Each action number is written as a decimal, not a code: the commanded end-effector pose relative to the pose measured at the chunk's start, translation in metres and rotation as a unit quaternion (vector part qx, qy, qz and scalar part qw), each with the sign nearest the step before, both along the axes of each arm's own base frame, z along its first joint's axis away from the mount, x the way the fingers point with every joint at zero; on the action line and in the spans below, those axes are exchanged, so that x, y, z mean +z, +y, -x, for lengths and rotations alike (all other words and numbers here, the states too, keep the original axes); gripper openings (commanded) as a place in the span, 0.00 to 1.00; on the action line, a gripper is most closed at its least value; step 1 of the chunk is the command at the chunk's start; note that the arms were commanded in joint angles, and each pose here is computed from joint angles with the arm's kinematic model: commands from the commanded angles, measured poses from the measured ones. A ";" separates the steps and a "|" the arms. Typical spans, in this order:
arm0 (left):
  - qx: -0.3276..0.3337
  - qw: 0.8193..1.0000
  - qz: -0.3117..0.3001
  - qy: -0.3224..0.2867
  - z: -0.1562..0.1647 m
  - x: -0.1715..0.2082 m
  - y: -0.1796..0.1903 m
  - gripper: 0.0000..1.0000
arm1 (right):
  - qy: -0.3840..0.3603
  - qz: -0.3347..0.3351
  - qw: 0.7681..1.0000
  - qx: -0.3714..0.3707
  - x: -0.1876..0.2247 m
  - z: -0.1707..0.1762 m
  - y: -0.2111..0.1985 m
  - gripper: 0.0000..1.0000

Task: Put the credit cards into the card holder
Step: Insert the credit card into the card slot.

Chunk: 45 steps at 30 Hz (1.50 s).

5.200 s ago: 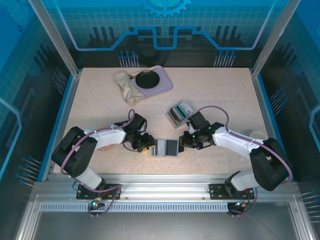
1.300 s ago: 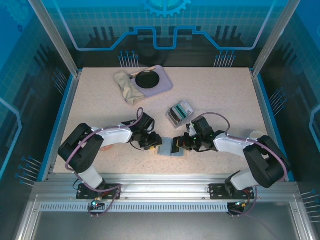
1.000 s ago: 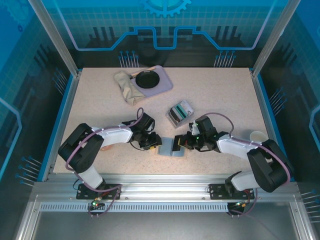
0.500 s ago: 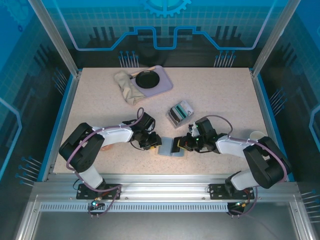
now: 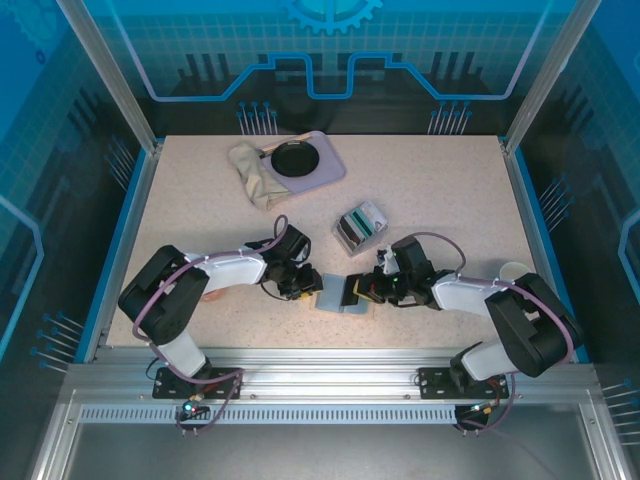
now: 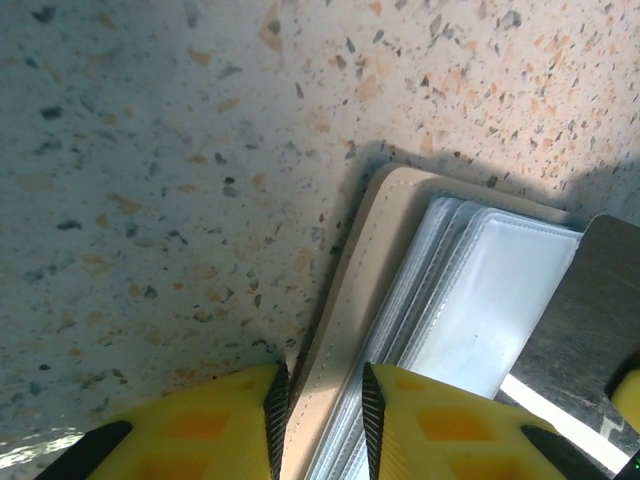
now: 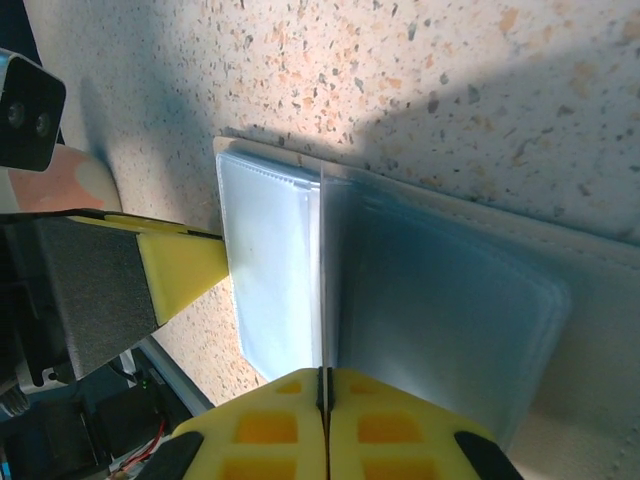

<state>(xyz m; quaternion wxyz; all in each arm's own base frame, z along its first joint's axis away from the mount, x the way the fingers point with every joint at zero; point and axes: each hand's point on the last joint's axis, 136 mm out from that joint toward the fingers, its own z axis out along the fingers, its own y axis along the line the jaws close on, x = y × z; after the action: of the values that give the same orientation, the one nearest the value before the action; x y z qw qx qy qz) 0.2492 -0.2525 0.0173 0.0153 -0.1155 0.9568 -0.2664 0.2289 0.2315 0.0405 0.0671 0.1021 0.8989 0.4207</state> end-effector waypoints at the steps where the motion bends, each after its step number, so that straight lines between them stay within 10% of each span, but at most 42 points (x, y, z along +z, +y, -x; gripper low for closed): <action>1: -0.002 1.000 0.010 0.014 0.008 -0.004 -0.009 0.29 | 0.002 -0.014 1.000 0.005 0.003 0.005 0.006 0.05; 45: 0.039 0.999 -0.004 0.030 0.013 -0.013 -0.005 0.26 | 0.034 0.010 0.999 0.016 -0.012 0.026 0.004 0.05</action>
<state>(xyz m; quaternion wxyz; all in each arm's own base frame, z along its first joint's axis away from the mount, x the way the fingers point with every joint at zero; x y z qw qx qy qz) 0.2496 -0.2545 0.0153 0.0131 -0.1615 0.9506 -0.2648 0.2205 0.2389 0.0381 0.0590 0.0969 0.8994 0.4221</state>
